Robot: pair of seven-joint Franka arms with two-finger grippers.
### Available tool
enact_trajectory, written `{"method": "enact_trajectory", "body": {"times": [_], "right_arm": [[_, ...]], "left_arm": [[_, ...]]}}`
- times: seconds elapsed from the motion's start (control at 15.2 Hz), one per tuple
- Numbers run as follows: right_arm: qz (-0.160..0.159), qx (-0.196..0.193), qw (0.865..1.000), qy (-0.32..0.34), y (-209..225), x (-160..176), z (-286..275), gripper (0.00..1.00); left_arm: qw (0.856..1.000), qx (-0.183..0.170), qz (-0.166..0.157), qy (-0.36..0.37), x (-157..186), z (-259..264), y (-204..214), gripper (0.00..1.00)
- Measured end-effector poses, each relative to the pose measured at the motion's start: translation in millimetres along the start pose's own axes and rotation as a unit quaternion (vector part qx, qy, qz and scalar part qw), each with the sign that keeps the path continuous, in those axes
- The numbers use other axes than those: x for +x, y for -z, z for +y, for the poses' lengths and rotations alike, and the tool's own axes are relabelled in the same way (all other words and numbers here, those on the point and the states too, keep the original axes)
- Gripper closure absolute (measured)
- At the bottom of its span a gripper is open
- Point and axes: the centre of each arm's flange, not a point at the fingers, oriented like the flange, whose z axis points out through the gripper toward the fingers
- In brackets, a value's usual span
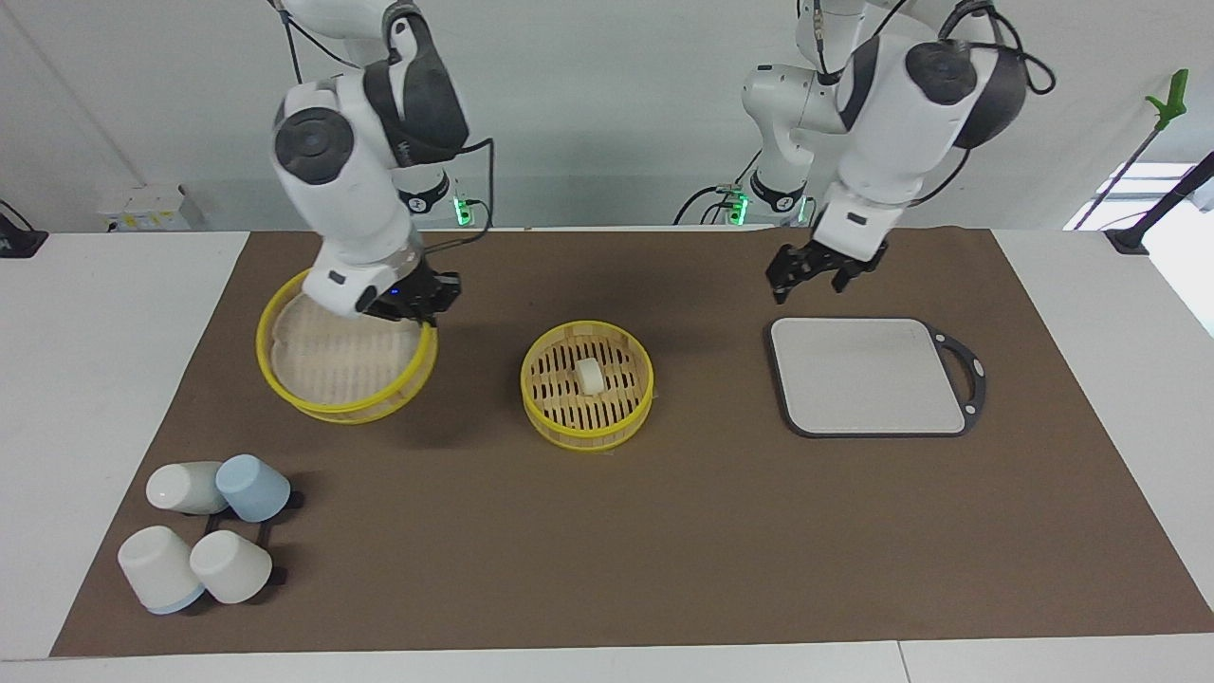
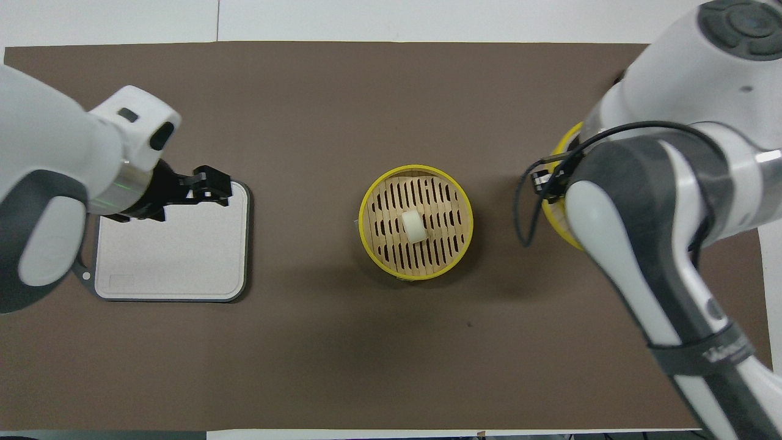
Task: Place bun in steamer
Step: 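Carry the lid onto the steamer with the right gripper while the left gripper withdraws, then release the lid on the steamer and draw the right gripper back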
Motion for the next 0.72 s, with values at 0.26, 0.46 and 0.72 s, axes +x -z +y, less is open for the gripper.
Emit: {"method": "enact_trajectory", "body": {"times": [0.26,0.46,0.72], "right_arm": [[0.076,0.033,0.995,-0.054,-40.2,-20.2,-193.0,0.92],[0.096,0.029,0.994,-0.05,-85.7,-7.1,-224.0,0.92],[0.1,0.026,0.993,-0.049,-116.1,6.8,-225.9,0.92]], "left_arm": [[0.998,0.013,-0.008,-0.061,12.3,-90.8,23.6,0.0],[0.997,0.026,-0.009,-0.076,12.8,-102.6,30.3,0.0],[0.996,0.034,-0.007,-0.086,11.5,-100.8,37.7,0.0]]}}
